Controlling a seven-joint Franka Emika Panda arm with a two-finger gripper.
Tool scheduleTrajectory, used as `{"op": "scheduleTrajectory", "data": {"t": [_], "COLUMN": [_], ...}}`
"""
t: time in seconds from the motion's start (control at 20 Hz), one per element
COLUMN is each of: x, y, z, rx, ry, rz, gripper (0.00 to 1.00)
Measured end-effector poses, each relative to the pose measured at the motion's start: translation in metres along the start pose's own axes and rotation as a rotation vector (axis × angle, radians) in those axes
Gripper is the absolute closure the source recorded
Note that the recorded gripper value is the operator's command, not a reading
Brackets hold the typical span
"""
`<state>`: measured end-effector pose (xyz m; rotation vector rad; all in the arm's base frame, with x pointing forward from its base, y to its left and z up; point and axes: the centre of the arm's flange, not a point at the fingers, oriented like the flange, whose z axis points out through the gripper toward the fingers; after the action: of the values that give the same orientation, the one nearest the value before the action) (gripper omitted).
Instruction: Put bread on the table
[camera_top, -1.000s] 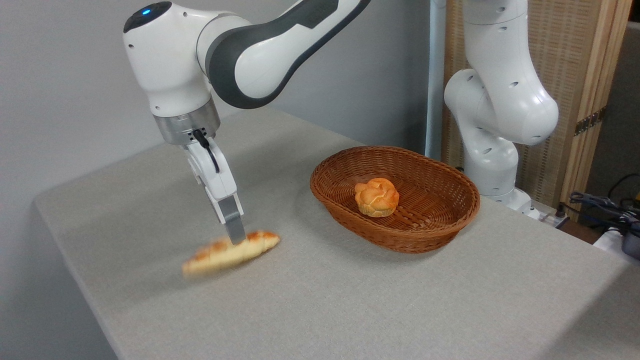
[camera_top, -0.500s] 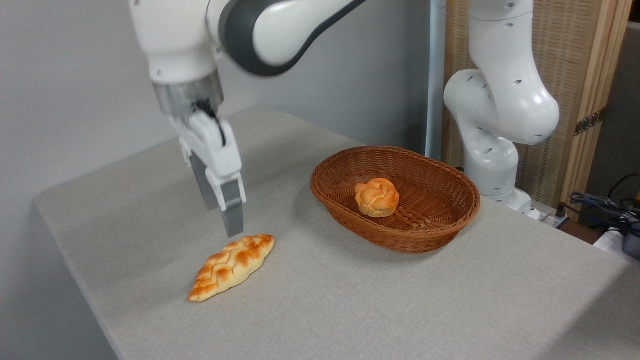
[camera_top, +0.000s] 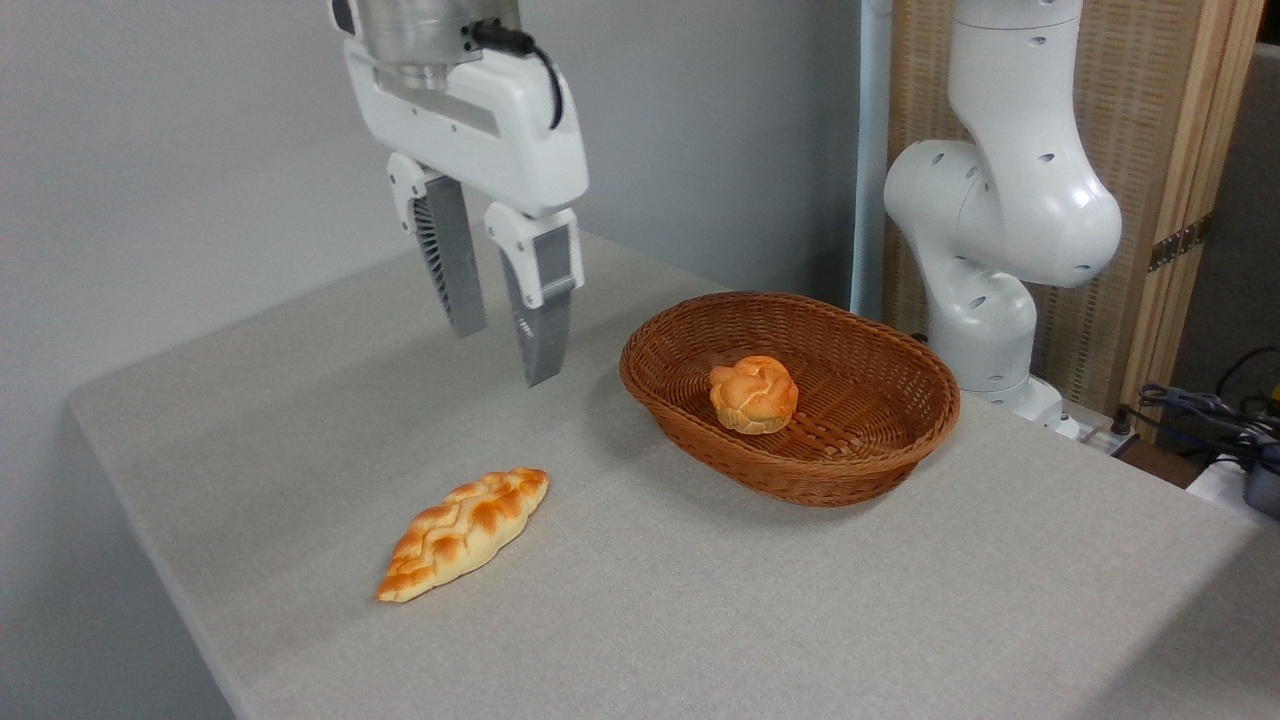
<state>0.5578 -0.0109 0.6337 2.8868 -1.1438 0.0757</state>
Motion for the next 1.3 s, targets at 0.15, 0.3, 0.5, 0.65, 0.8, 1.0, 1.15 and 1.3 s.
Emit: {"op": "scheduleTrajectory", "data": {"t": [0.15,0.3,0.5,0.65,0.8,1.0,1.15,1.3], "x": [-0.002,0.003,0.009,0.016,0.017,0.022,0.027,0.022], "y": [0.002,0.003,0.003,0.003,0.003,0.008,0.015,0.018], "z": [0.000,0.004,0.002,-0.001,0.000,0.004,0.010,0.017], "rx": [-0.047,-0.045,0.004,0.036,0.038,0.032,0.024,0.018], "ry": [-0.029,-0.048,-0.053,-0.029,-0.026,-0.031,-0.040,-0.045], "rz": [-0.003,0.006,0.020,0.031,0.031,0.022,0.023,0.022], "gripper": [0.00,0.00,0.00,0.00,0.00,0.00,0.00,0.00]}}
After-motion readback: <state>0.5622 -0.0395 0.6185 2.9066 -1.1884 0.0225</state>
